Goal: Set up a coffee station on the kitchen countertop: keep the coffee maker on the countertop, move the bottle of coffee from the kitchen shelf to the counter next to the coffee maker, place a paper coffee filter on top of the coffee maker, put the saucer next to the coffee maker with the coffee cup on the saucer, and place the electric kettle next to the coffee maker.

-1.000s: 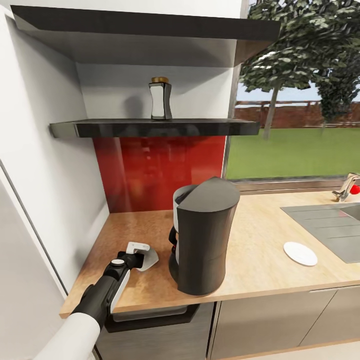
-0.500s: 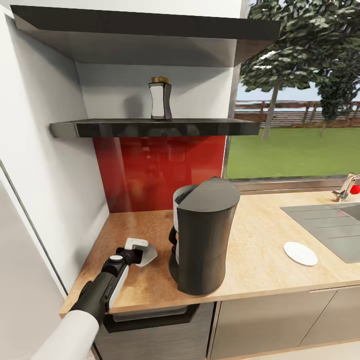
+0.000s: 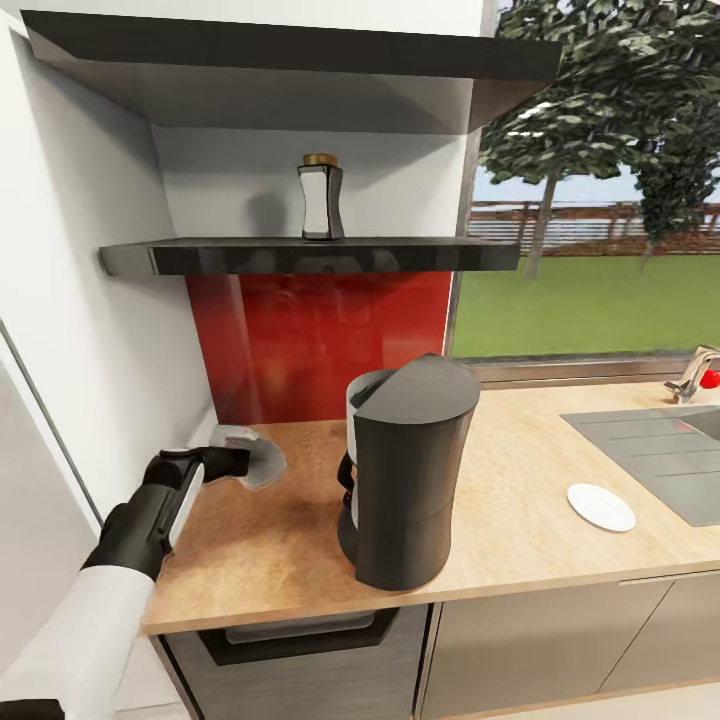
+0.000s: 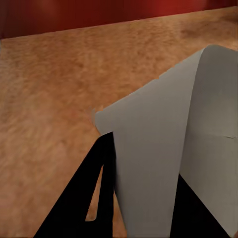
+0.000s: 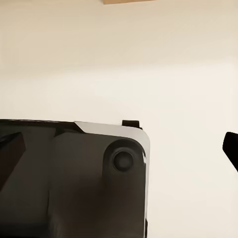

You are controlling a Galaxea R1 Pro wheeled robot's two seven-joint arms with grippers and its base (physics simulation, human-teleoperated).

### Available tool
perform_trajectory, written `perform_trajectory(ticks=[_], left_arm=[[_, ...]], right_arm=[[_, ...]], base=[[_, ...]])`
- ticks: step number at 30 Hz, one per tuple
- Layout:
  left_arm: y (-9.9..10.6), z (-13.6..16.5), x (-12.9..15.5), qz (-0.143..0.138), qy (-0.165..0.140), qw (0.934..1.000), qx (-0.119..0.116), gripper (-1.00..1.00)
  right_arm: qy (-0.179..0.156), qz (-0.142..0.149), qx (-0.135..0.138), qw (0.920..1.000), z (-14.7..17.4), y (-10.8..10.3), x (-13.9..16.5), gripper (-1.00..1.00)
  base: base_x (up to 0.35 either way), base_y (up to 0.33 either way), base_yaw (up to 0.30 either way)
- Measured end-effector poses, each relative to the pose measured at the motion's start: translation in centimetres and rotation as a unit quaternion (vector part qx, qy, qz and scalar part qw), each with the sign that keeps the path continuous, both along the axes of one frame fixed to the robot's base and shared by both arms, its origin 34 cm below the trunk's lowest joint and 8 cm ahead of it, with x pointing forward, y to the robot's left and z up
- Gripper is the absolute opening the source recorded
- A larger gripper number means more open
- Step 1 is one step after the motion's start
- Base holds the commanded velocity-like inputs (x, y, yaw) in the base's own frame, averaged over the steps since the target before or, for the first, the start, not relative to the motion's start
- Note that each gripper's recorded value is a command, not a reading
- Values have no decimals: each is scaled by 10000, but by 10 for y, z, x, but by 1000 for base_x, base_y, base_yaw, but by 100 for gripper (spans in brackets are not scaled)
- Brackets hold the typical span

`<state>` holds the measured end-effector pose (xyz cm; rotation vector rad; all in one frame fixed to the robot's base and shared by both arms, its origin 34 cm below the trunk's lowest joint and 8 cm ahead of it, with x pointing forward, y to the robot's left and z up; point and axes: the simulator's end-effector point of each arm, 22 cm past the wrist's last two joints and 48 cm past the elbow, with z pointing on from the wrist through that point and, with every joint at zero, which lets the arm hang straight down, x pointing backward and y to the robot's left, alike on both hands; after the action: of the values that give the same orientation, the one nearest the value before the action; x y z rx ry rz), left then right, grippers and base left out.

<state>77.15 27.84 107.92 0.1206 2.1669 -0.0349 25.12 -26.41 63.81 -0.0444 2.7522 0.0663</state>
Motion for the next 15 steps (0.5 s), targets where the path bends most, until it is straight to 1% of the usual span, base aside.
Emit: perform_trajectory(ticks=[2,6,7,9,11,12,15], left_arm=[[7,14,5,83,1,9999,-61,-100],[11,33,10,179,175,9996,-134,-100],[10,52,16,211,228,9994,-175,-100],[10,71,20,235,258,9992,-214,-100],[10,105,31,250,153,9993,-251,-100],[10,112,33,252,120,9993,-254,-100],[9,145,47,248,18,9992,-299,-100]], right_arm=[[3,1,2,10000,0,0,0,100],[1,1,2,10000,0,0,0,100],[2,1,3,10000,0,0,0,100],[4,1,3,10000,0,0,0,100],[1,0,3,10000,0,0,0,100],[2,0,1,10000,0,0,0,100],[-4,-2,-7,10000,0,-1,0,100]], base=[[0,0,0],[0,0,0],[0,0,0],[0,0,0],[0,0,0],[0,0,0],[0,0,0]])
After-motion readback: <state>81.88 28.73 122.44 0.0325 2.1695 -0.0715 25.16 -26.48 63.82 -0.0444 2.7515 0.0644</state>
